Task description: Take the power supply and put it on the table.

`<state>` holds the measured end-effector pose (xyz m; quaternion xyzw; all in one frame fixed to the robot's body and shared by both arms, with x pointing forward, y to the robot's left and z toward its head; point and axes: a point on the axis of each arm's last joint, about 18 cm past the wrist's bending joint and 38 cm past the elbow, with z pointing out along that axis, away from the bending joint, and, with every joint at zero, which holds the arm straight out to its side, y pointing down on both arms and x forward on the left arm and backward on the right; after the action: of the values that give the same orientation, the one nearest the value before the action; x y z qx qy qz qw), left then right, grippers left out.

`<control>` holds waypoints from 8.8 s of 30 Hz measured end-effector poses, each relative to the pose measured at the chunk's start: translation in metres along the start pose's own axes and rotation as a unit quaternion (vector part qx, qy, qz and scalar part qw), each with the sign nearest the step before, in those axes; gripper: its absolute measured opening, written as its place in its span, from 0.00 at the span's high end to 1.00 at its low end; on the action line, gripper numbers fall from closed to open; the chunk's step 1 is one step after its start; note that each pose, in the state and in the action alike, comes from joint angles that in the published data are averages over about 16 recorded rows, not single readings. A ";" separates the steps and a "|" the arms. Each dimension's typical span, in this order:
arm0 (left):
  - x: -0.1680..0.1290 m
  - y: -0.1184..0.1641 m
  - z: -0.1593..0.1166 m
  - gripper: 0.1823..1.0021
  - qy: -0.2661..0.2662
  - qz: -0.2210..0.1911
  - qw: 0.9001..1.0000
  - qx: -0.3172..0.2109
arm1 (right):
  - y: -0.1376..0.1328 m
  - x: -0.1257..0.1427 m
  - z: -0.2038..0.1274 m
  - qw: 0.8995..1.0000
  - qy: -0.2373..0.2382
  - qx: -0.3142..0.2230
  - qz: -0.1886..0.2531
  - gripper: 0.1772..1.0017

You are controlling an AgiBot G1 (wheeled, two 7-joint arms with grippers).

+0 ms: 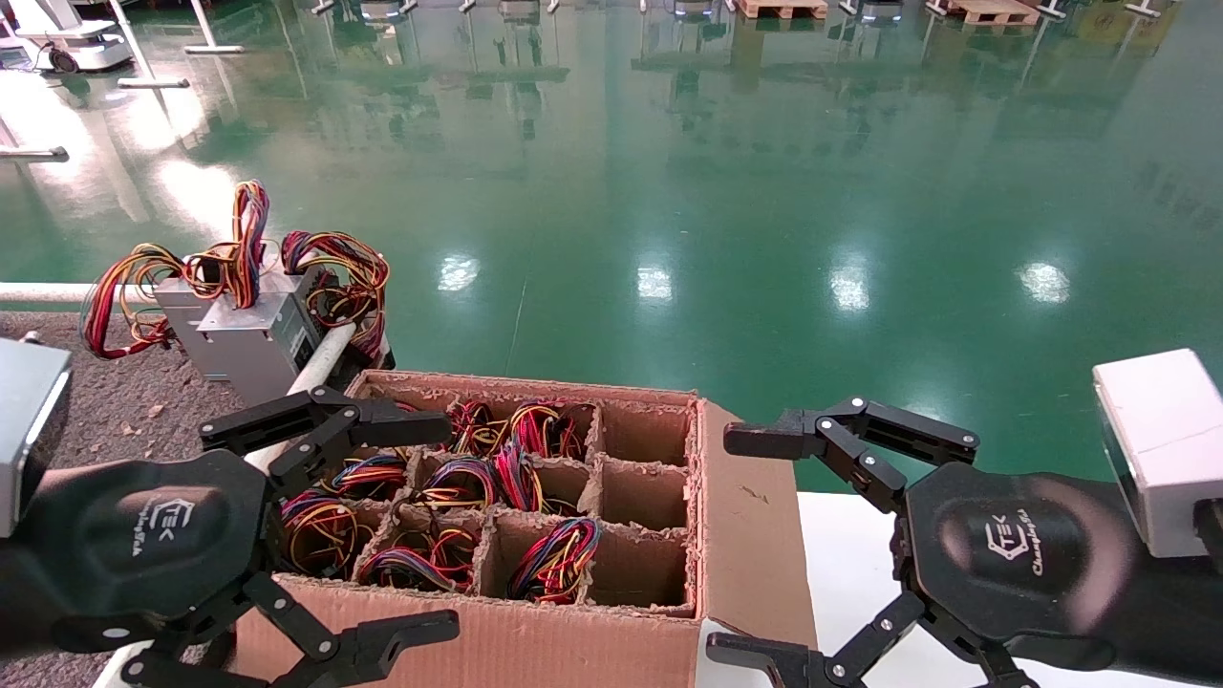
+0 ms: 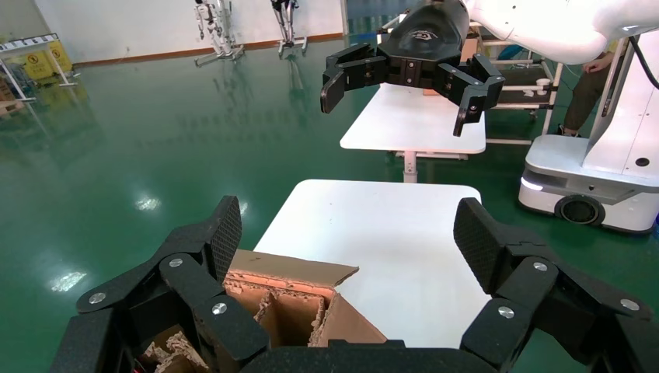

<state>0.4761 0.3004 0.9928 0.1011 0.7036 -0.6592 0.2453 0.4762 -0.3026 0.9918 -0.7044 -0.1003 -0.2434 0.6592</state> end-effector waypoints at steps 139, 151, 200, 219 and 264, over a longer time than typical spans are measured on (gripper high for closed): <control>-0.059 0.029 0.017 0.00 -0.007 -0.002 0.994 -0.108 | 0.000 0.000 0.000 1.000 0.000 0.000 0.000 0.87; -0.089 0.093 0.069 0.00 0.008 -0.063 0.990 -0.128 | 0.000 0.000 0.000 1.000 0.000 0.000 0.000 0.60; -0.093 0.169 0.100 0.70 -0.010 -0.091 0.984 -0.150 | 0.000 0.000 0.000 1.000 0.000 0.000 0.000 0.00; -0.103 0.144 0.088 0.88 -0.034 -0.083 0.991 -0.097 | 0.000 0.000 0.000 1.000 0.000 0.000 0.000 0.00; -0.110 -0.076 -0.151 0.91 -0.259 0.024 0.966 -0.012 | 0.000 0.000 0.000 1.000 0.000 0.000 0.000 0.00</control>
<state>0.5029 0.4596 1.1135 -0.0586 0.6211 -0.6485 0.4362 0.4763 -0.3027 0.9918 -0.7044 -0.1003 -0.2433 0.6592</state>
